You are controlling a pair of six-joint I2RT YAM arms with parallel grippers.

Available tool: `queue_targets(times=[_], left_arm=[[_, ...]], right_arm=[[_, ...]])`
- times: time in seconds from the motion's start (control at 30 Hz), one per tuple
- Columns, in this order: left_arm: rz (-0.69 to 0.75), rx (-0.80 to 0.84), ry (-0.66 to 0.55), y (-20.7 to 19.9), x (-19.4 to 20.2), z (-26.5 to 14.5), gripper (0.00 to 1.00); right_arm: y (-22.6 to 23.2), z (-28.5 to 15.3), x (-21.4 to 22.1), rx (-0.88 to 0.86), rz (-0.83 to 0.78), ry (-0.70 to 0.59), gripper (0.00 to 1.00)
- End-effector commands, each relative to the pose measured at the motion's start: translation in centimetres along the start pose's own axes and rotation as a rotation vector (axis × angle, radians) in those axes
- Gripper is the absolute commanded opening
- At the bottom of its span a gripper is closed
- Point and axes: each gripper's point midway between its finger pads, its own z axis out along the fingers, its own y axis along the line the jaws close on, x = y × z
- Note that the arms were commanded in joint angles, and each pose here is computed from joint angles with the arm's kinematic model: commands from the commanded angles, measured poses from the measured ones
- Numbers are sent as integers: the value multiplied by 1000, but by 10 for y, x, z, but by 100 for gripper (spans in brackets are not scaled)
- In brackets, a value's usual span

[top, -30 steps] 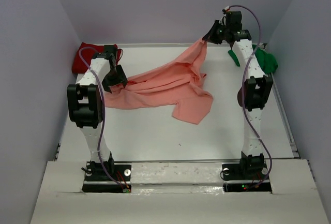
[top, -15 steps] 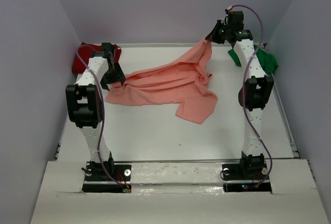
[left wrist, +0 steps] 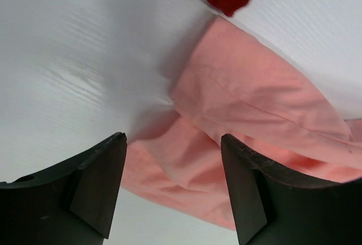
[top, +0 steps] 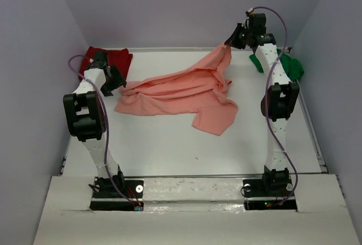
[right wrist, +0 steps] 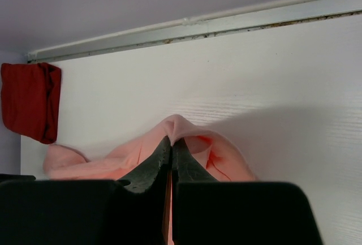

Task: Fold and stack the t-shirts
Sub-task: Flatten out the tshirt

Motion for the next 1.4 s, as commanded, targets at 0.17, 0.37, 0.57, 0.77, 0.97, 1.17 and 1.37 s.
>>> queue_targets(times=[0.17,0.37,0.57,0.77,0.97,1.17,1.37], left_arm=[[-121,233,-106,3,-54,4,77],[-130,394,-73,-20,-62,16,76],[-180,445,2,-25,-50,35,74],[-183,416,22,-20,-45,41,73],[-183,403,15,-18,-47,38,63],[-164,372,-18,-15,-57,28,61],[-158,370,-13,-15,-57,27,47]], right_arm=[[18,-21,-28,-41,-59,-82,0],[16,-20,-26,-39,-63,-77,0],[15,-19,-25,-34,-65,-75,0],[14,-19,-25,-32,-67,-75,0],[12,-16,-23,-32,-64,-68,0],[11,-14,-20,-35,-64,-60,0],[10,-14,-19,-33,-63,-58,0]])
